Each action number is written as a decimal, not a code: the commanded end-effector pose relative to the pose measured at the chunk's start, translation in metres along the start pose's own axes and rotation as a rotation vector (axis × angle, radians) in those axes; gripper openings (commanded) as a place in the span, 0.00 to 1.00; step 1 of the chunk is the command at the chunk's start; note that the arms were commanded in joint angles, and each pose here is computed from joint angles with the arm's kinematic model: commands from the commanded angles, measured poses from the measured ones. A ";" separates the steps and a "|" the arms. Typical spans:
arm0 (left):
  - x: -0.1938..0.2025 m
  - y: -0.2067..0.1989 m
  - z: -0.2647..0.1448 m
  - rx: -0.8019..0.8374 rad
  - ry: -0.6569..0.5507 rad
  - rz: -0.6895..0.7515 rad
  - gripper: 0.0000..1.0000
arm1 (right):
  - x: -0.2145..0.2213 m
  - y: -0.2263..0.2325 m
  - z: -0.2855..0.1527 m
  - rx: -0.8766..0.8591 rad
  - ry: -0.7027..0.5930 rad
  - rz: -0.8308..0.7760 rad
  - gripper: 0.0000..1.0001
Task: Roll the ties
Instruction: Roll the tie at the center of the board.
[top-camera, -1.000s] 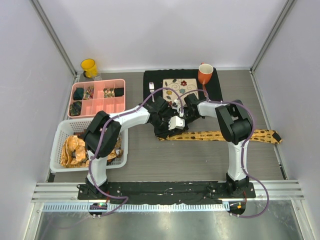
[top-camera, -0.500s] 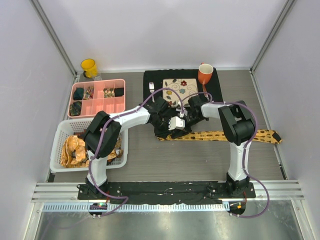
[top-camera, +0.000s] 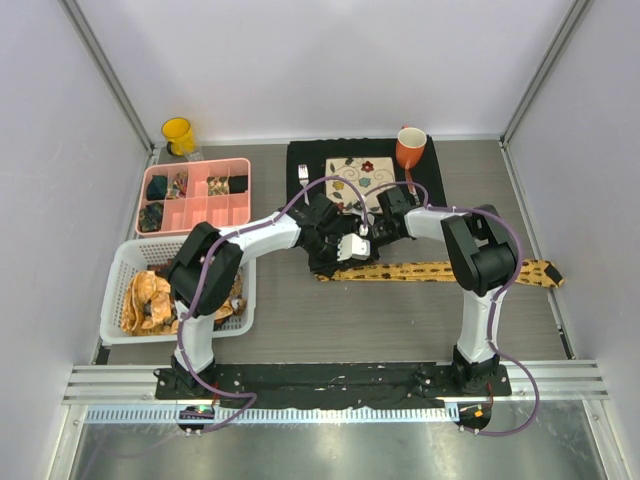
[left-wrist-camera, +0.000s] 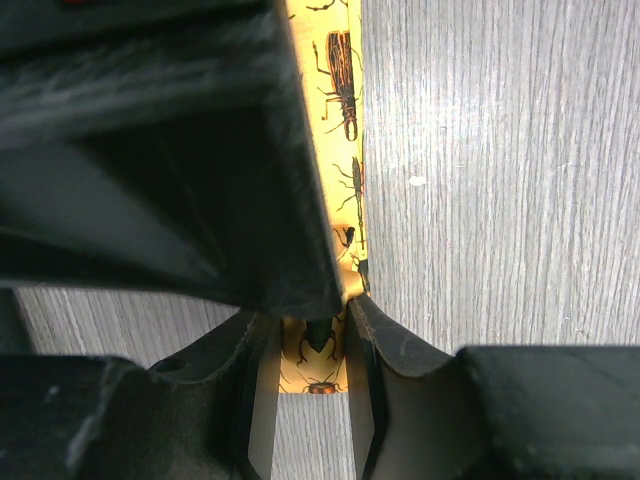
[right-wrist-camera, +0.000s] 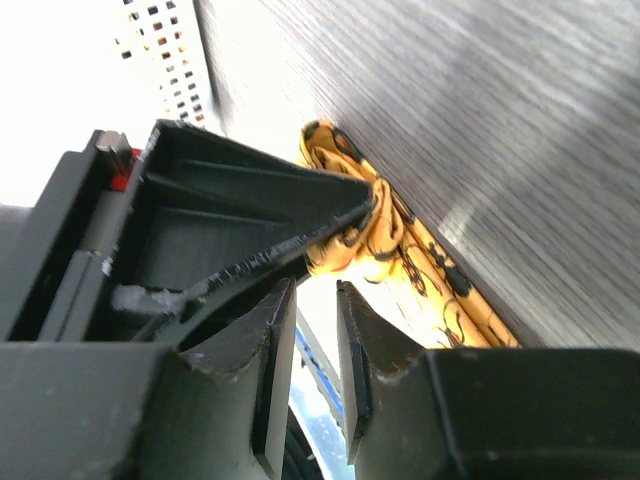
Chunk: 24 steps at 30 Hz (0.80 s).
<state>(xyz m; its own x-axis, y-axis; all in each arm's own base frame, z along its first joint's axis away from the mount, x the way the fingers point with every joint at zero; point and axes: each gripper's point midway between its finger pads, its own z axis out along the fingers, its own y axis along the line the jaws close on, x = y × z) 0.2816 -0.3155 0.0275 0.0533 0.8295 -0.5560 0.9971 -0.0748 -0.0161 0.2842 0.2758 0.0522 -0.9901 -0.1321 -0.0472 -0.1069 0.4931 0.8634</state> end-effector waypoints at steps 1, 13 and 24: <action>0.015 -0.014 0.007 0.045 0.047 -0.032 0.33 | -0.010 0.007 0.005 -0.035 -0.043 -0.010 0.29; 0.013 -0.012 0.008 0.040 0.041 -0.047 0.33 | -0.004 -0.003 0.014 -0.060 -0.040 0.022 0.30; 0.014 -0.013 0.007 0.038 0.048 -0.054 0.36 | -0.003 0.003 0.019 -0.083 -0.024 0.011 0.16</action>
<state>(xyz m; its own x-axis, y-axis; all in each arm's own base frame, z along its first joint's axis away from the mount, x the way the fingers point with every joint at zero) 0.2813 -0.3152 0.0274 0.0328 0.8320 -0.5538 0.9981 -0.0561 -0.0252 0.2855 0.2861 0.0416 -0.9961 -0.0817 -0.0319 -0.0658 0.4550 0.8880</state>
